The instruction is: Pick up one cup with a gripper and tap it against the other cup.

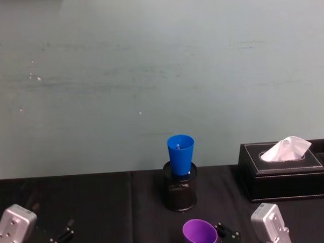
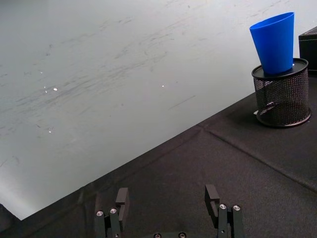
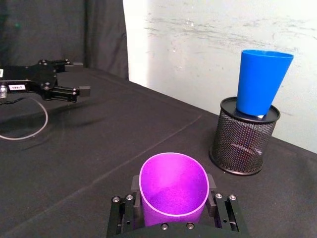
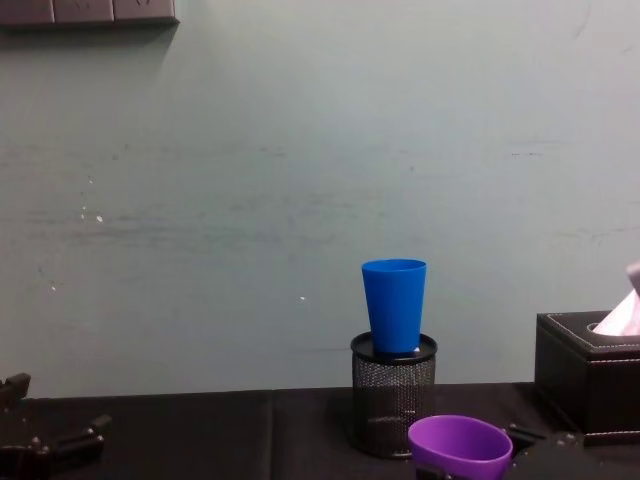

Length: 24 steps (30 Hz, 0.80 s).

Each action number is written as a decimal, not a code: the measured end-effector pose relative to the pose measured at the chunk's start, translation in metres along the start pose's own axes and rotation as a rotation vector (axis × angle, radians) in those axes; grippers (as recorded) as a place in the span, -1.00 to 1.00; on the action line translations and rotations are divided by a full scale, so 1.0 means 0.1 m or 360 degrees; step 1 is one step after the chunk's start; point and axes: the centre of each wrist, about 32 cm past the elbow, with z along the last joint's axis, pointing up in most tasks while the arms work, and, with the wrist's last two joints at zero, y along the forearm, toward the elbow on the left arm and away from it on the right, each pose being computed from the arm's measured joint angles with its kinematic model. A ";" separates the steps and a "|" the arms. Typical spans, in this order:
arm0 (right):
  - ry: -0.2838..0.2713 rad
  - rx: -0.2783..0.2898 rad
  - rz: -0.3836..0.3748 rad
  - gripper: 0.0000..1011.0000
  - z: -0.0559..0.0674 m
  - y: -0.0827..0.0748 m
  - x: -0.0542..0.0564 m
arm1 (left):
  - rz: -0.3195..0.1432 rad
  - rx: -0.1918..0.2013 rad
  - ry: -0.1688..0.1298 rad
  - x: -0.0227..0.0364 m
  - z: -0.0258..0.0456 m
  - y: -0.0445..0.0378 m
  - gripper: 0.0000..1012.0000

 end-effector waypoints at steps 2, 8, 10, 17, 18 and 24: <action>0.0004 0.0001 0.0001 0.45 -0.02 0.01 0.00 | 0.0000 0.0000 0.0000 0.000 0.000 0.000 0.98; 0.0009 -0.0001 0.0000 0.45 -0.07 0.03 0.01 | 0.0000 0.0000 0.0000 0.000 0.000 0.000 0.98; 0.0010 0.0000 -0.0001 0.45 -0.08 0.03 0.01 | 0.0000 0.0000 0.0000 0.000 0.000 0.000 0.98; 0.0014 -0.0005 -0.0004 0.45 -0.10 0.03 0.02 | 0.0000 0.0000 0.0000 0.000 0.000 0.000 0.98; 0.0015 -0.0007 -0.0004 0.45 -0.11 0.03 0.02 | 0.0000 0.0000 0.0000 0.000 0.000 0.000 0.98; 0.0017 -0.0016 -0.0003 0.45 -0.12 0.04 0.02 | 0.0000 0.0000 0.0000 0.000 0.000 0.000 0.98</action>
